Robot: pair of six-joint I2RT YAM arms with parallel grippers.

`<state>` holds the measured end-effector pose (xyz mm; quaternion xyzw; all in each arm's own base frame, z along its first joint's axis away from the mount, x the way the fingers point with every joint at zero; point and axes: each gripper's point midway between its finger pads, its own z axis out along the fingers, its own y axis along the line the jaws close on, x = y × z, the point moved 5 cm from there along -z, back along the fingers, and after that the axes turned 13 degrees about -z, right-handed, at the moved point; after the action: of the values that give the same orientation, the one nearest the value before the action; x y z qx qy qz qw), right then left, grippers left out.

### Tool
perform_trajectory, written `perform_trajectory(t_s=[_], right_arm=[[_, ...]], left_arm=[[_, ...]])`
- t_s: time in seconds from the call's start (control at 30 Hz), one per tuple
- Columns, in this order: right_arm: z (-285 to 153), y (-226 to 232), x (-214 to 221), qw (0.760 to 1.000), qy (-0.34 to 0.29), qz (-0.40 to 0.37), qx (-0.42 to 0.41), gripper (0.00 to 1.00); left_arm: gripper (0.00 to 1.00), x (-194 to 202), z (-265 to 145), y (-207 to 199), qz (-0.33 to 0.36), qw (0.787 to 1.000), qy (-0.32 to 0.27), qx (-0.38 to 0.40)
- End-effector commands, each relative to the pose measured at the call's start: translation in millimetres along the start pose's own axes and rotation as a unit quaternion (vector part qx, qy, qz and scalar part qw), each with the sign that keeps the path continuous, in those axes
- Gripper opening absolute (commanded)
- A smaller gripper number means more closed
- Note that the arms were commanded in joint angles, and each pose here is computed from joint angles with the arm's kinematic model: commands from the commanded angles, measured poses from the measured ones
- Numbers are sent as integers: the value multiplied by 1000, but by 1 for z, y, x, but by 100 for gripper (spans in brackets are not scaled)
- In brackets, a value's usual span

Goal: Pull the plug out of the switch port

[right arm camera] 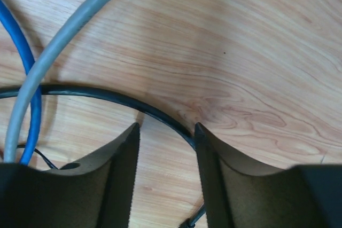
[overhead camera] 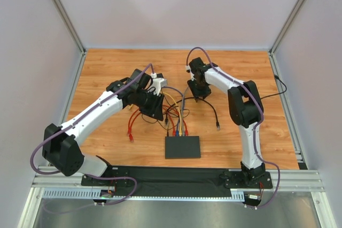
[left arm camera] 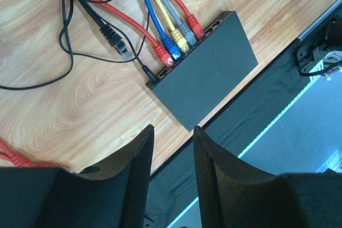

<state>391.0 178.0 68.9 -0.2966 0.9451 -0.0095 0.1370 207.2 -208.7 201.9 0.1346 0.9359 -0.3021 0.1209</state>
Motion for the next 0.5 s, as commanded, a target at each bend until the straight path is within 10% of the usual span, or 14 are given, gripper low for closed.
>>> perform_trajectory(t_s=[0.0,0.3,0.47], right_arm=[[0,-10,-8,1000,-17,-10,-13,45],[14,-4,-6,999,2,22,-31,2],[8,2,-16,994,-14,110,12,0]], left_arm=[[44,0,-12,-4,10,1000,-18,10],[43,-1,-12,-2,7,1000,-18,9],[42,-3,-11,-2,4,1000,-18,8]])
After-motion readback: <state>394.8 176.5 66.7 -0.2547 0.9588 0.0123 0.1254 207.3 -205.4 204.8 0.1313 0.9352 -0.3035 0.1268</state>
